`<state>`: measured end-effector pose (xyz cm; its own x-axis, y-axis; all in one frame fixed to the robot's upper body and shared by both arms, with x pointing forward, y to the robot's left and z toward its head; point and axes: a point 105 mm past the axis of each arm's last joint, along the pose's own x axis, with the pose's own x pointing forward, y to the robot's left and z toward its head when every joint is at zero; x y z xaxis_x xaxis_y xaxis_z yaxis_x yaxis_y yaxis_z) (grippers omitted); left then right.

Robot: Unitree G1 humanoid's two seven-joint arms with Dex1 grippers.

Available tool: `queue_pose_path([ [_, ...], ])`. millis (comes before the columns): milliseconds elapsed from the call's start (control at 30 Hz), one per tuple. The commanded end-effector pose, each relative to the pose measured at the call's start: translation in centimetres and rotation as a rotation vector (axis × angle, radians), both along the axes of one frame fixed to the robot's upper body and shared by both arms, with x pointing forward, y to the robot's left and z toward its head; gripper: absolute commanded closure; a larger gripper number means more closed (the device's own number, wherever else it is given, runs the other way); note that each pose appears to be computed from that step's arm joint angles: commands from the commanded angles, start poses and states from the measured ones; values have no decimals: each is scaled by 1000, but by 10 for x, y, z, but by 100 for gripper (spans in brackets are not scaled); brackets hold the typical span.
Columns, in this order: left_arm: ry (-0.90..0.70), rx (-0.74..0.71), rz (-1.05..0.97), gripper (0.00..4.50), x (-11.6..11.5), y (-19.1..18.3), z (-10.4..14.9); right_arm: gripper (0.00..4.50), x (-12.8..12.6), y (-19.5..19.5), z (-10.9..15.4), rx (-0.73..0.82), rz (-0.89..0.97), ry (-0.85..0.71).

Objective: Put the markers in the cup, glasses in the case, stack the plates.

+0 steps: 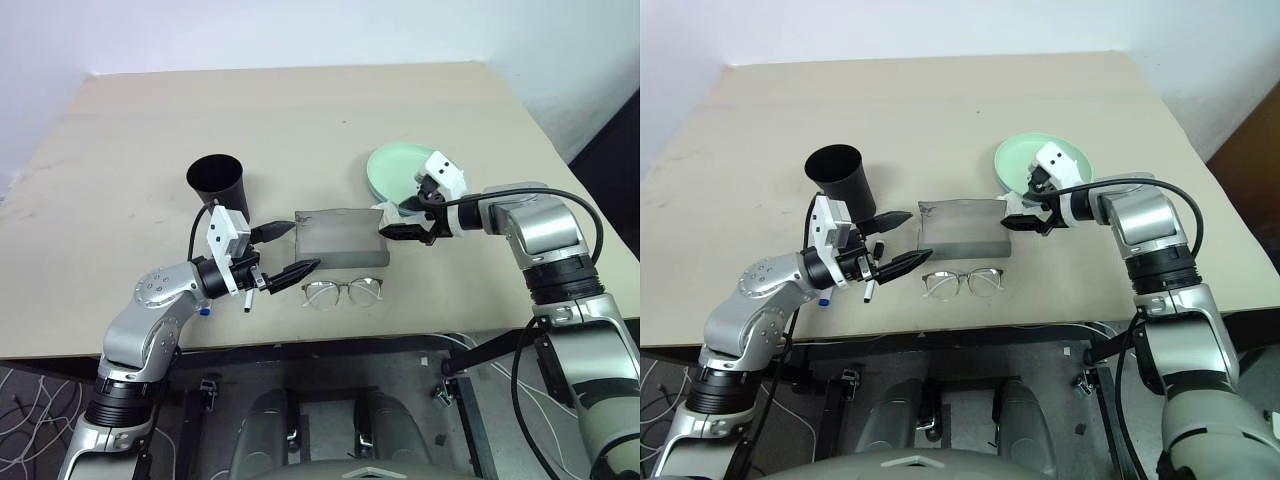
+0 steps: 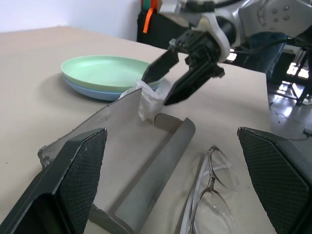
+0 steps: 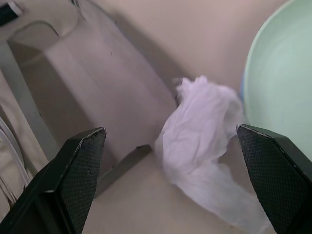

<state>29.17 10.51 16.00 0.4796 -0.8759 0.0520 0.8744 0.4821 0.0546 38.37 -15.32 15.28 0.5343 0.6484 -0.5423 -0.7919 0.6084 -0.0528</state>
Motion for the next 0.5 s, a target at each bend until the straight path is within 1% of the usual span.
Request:
queue_pose_path([
  [33, -44, -5, -4, 0, -3, -1, 11, 53, 4, -2, 4, -12, -17, -21],
  [233, -43, -6, 0, 0, -3, -1, 11, 255, 10, -5, 2, -26, -48, -27],
  [400, -39, -7, 3, 0, -3, 0, 9, 429, 9, -6, 7, -22, -39, -39],
  [433, -39, -6, 4, 0, -3, 0, 9, 446, 9, -7, 9, -23, -41, -44],
  [500, -37, -8, 3, 0, -3, 0, 9, 446, 9, -9, 12, -21, -43, -51],
])
